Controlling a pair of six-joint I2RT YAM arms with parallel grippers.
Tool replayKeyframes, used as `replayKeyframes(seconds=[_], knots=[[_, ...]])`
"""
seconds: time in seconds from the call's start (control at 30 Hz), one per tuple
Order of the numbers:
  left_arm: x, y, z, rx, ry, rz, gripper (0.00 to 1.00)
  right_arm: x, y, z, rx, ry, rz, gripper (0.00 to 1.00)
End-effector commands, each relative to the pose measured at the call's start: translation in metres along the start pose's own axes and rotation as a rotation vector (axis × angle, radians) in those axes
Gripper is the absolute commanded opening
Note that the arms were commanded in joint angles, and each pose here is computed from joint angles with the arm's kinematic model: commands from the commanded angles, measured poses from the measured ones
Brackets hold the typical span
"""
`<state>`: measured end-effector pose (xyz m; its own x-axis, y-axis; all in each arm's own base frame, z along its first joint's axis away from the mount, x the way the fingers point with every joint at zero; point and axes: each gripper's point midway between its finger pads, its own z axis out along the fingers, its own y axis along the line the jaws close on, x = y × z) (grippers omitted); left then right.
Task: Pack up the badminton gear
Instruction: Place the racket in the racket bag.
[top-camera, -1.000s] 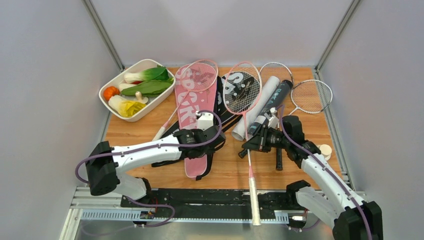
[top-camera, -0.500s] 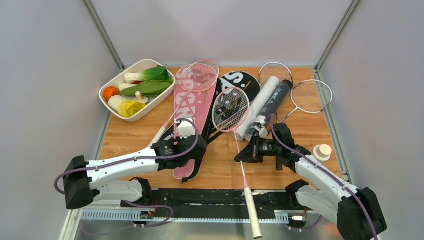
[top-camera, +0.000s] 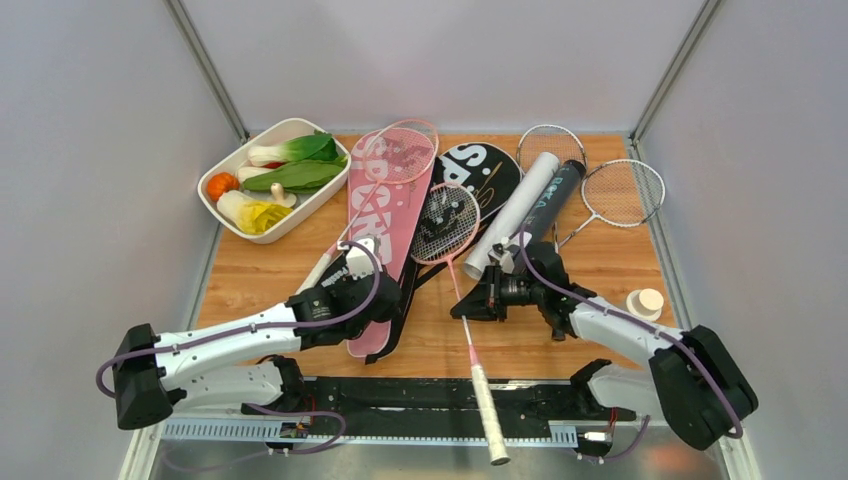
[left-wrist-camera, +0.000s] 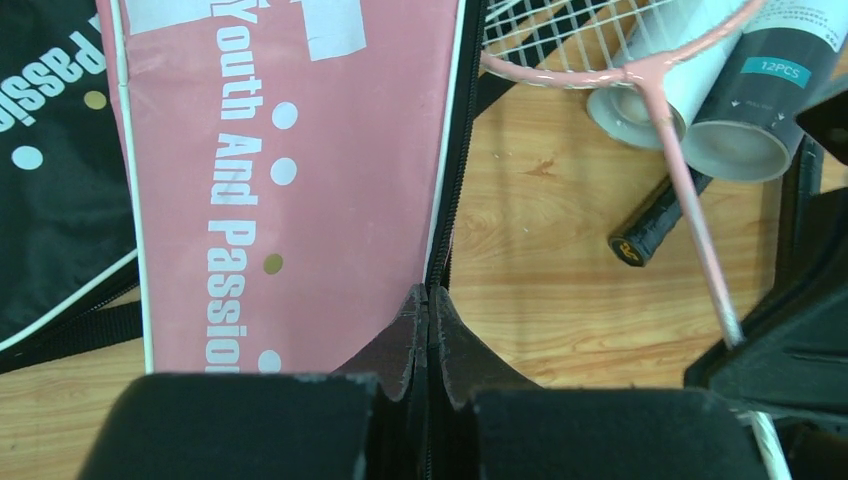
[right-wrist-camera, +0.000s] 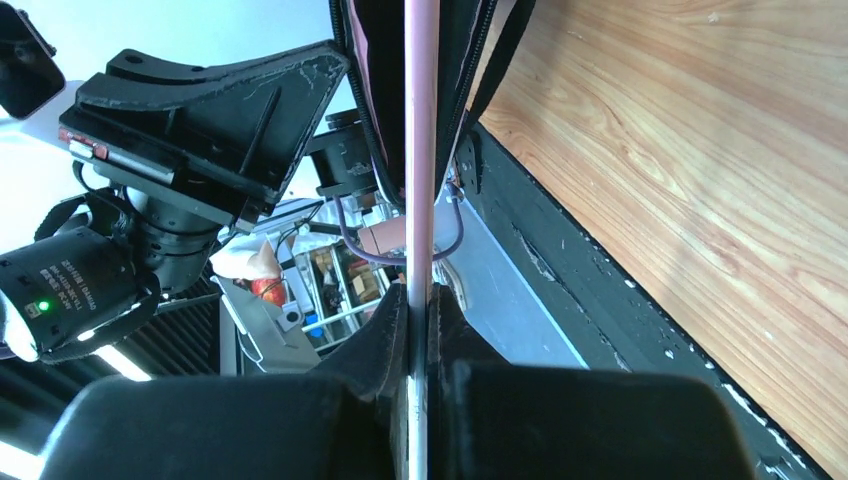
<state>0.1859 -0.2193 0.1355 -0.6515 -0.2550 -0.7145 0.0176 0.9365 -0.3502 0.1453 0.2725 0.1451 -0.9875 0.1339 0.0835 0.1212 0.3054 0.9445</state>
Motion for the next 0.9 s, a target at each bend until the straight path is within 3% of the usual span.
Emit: replayKeyframes(seconds=[0.0,0.37,0.63,0.87], knots=[[-0.004,-0.017,-0.005,0.104,-0.006,-0.068,0.0,-0.003,0.03,0.011,-0.093,0.042,-0.078,0.0],[0.031,-0.015,-0.004,0.163,0.11,-0.076,0.0,-0.055,0.025,0.062,-0.037,0.039,-0.142,0.0],[0.024,-0.01,-0.012,0.192,0.081,-0.085,0.0,-0.108,0.019,0.105,-0.012,-0.053,-0.196,0.0],[0.033,-0.02,-0.018,0.264,0.125,-0.121,0.0,-0.135,-0.001,0.139,0.008,-0.093,-0.195,0.0]])
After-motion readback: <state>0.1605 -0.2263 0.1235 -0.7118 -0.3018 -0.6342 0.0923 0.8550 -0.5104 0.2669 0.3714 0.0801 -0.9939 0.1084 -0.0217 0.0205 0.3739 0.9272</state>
